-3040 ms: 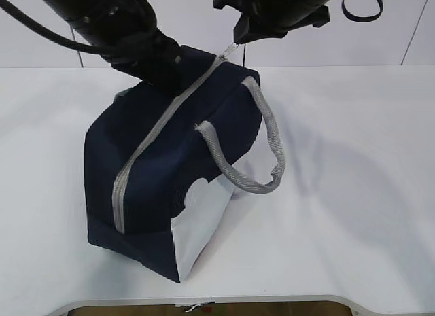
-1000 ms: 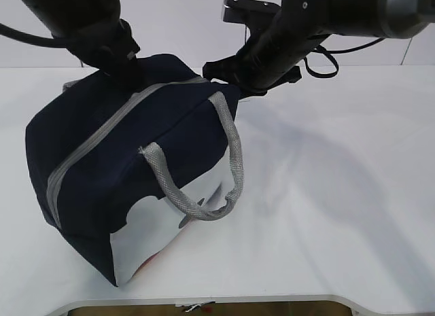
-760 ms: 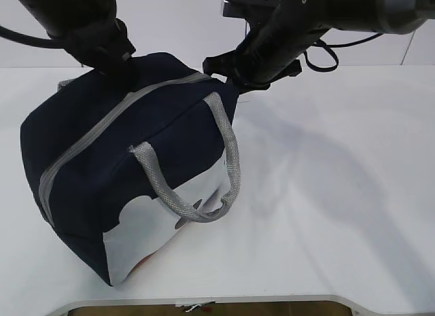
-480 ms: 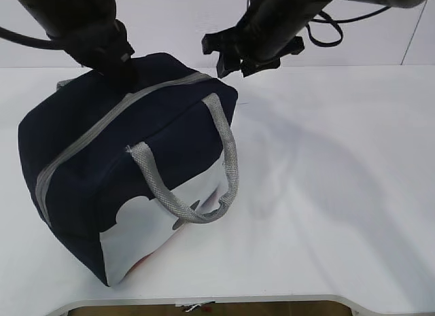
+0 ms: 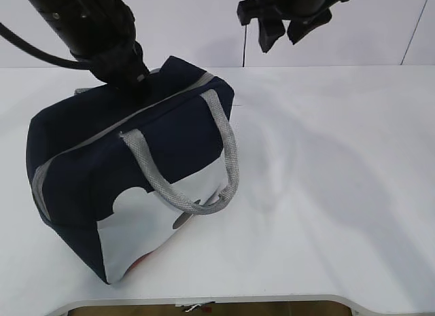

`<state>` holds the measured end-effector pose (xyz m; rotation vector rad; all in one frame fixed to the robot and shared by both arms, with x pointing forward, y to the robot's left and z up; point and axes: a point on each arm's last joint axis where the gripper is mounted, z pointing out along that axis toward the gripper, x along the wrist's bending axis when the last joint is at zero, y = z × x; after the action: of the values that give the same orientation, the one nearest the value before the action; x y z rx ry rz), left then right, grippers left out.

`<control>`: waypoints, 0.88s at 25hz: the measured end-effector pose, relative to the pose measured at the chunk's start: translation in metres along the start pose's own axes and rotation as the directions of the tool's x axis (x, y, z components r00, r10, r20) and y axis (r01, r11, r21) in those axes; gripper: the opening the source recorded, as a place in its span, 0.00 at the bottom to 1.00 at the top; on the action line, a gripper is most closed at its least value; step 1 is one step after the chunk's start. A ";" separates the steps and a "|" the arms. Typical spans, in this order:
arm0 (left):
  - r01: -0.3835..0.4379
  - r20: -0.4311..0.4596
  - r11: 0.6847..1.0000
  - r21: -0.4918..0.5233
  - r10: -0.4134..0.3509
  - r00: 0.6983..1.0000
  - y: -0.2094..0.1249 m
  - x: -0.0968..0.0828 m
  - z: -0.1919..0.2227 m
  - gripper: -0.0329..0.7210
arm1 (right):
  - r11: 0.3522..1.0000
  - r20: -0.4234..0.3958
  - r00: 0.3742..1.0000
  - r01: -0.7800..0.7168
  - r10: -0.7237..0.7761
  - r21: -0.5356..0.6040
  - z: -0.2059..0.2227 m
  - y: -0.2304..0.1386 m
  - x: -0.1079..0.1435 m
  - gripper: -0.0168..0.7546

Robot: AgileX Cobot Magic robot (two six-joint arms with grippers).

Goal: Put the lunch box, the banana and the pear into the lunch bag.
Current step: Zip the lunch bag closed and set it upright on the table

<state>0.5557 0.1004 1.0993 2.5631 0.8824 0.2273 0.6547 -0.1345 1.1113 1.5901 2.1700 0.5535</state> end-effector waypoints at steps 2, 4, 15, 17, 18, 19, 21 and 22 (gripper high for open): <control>-0.001 0.007 1.000 -0.020 0.001 1.000 0.002 0.000 0.001 0.04 | 0.999 0.031 0.999 0.006 -0.008 0.042 -0.006 -0.002 -0.004 0.56; -0.004 0.021 0.999 -0.051 0.005 1.000 0.005 -0.001 0.002 0.04 | 0.999 0.061 0.998 0.014 -0.017 0.049 -0.010 -0.001 -0.007 0.56; 0.064 0.063 0.967 -0.247 -0.050 0.997 0.024 -0.003 0.003 0.04 | 0.998 0.154 0.987 0.046 -0.054 0.051 -0.012 -0.001 -0.016 0.56; 0.066 0.065 0.967 -0.247 -0.051 0.997 0.024 -0.003 0.002 0.04 | 0.998 0.154 0.987 0.046 -0.054 0.051 -0.012 -0.001 -0.016 0.56; 0.066 0.065 0.967 -0.247 -0.051 0.997 0.024 -0.003 0.002 0.04 | 0.998 0.154 0.987 0.046 -0.054 0.051 -0.012 -0.001 -0.016 0.56; 0.065 0.065 0.967 -0.247 -0.051 0.997 0.024 -0.003 0.002 0.04 | 0.998 0.154 0.987 0.046 -0.053 0.049 -0.013 0.000 -0.016 0.56; 0.066 0.060 0.964 -0.256 -0.052 0.997 0.025 -0.003 0.003 0.04 | 0.998 0.154 0.987 0.045 -0.051 0.043 -0.016 0.000 -0.016 0.56; 0.066 0.056 0.962 -0.265 -0.053 0.997 0.025 -0.002 0.003 0.04 | 0.998 0.154 0.987 0.045 -0.050 0.038 -0.018 0.000 -0.016 0.56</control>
<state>0.5687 0.0800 1.1079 2.2806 0.8480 0.2475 0.6494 -0.1517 1.1282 1.5405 2.1058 0.3663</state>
